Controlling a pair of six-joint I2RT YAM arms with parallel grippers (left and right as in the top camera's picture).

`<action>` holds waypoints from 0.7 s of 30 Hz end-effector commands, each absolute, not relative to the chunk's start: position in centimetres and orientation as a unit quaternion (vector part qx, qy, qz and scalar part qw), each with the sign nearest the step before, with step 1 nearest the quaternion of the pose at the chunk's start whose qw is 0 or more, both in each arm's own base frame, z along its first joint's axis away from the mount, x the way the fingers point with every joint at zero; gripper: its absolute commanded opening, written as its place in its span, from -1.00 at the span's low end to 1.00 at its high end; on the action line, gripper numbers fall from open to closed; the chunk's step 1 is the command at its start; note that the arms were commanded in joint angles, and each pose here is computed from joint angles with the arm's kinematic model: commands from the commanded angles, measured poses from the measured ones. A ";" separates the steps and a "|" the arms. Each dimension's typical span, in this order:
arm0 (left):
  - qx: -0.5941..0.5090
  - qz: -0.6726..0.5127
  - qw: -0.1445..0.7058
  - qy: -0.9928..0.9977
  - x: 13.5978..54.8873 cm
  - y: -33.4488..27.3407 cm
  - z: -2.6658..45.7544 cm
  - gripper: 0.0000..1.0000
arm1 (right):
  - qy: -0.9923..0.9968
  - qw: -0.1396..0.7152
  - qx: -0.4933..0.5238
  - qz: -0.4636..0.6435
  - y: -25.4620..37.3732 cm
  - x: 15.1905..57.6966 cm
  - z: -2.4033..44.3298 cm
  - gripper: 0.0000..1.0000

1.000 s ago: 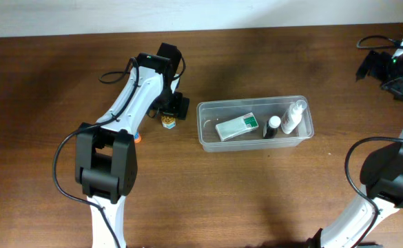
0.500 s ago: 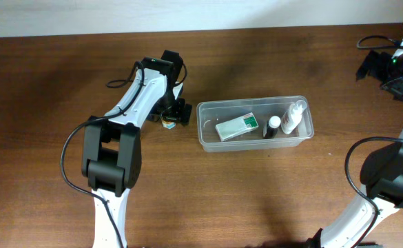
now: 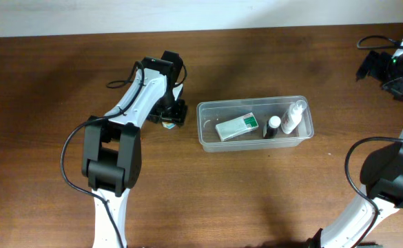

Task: Pack container
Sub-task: 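Lower left gripper and close on the Tiger Balm jar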

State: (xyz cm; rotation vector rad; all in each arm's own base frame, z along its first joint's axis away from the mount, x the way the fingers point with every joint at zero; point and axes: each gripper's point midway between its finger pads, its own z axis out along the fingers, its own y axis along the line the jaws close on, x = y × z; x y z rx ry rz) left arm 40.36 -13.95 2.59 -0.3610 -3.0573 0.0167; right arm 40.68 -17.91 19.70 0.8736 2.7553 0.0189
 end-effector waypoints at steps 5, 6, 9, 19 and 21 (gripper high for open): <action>-0.121 0.009 0.031 -0.992 40.5 -14.1 2.4 0.23 | 0.944 0.123 0.306 0.007 -18.0 40.7 19.5 0.97; -0.121 0.009 0.030 -0.992 40.5 -14.2 2.4 0.23 | 0.944 0.123 0.306 0.007 -18.0 40.7 19.5 0.97; -0.121 0.011 0.022 -0.992 40.9 -14.3 2.4 0.24 | 0.944 0.123 0.306 0.007 -18.0 40.7 19.5 0.97; -0.124 0.008 0.011 -0.992 41.5 -14.3 2.4 0.15 | 0.944 0.123 0.306 0.007 -18.0 40.7 19.5 0.97; -0.124 0.007 0.012 -0.992 41.4 -14.2 2.4 0.07 | 0.944 0.123 0.306 0.007 -18.0 40.7 19.5 0.97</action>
